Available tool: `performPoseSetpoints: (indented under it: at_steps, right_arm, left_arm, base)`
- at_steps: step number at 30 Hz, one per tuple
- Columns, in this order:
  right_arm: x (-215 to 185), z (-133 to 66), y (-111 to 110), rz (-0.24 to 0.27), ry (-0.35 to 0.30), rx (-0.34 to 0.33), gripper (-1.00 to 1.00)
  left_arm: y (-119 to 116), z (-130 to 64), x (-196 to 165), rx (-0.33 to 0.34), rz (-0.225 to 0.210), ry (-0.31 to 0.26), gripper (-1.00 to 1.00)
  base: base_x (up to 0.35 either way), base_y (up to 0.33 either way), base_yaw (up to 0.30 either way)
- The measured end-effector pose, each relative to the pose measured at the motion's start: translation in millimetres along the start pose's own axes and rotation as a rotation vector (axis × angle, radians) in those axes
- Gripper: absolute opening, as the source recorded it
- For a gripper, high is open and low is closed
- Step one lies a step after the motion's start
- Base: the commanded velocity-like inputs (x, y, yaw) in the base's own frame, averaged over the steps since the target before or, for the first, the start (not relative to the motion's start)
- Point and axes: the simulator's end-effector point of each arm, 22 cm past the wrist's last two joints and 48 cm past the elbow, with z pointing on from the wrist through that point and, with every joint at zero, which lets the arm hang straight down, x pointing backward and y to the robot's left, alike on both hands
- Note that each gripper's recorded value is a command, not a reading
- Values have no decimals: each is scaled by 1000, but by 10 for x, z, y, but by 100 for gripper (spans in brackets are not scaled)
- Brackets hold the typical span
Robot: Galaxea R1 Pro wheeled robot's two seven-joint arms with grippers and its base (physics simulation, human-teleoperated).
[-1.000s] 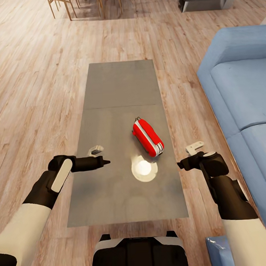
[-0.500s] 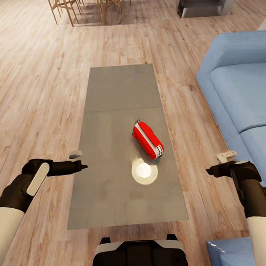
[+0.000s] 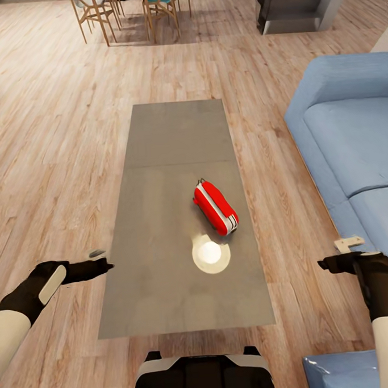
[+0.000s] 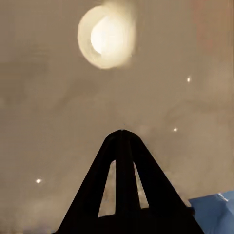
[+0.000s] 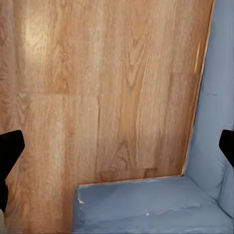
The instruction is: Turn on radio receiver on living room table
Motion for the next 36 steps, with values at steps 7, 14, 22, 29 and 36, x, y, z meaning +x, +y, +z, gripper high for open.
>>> performPoseSetpoints:
  at_steps: [7,14,22,29,36]
  right_arm:
    - [555,281,14,-13,81,13,100]
    - [1274,477,39,20,174,2,100]
    - [2124,518,41,33,284,-19,100]
    - [2492,507,202,18,290,-28,100]
    - [2839,424,414,11,314,-68,100]
  left_arm:
    - [557,138,746,-58,15,67,-100]
    - [804,136,1150,-93,-20,81,-100]
    - [920,181,1797,-149,58,182,-100]
    - [1092,80,2320,-181,68,228,-100]
    - [1292,-72,2891,-223,81,258,-100]
  base:
    - [0,0,0]
    - [0,0,0]
    - [0,0,0]
    - [0,0,0]
    - [0,0,0]
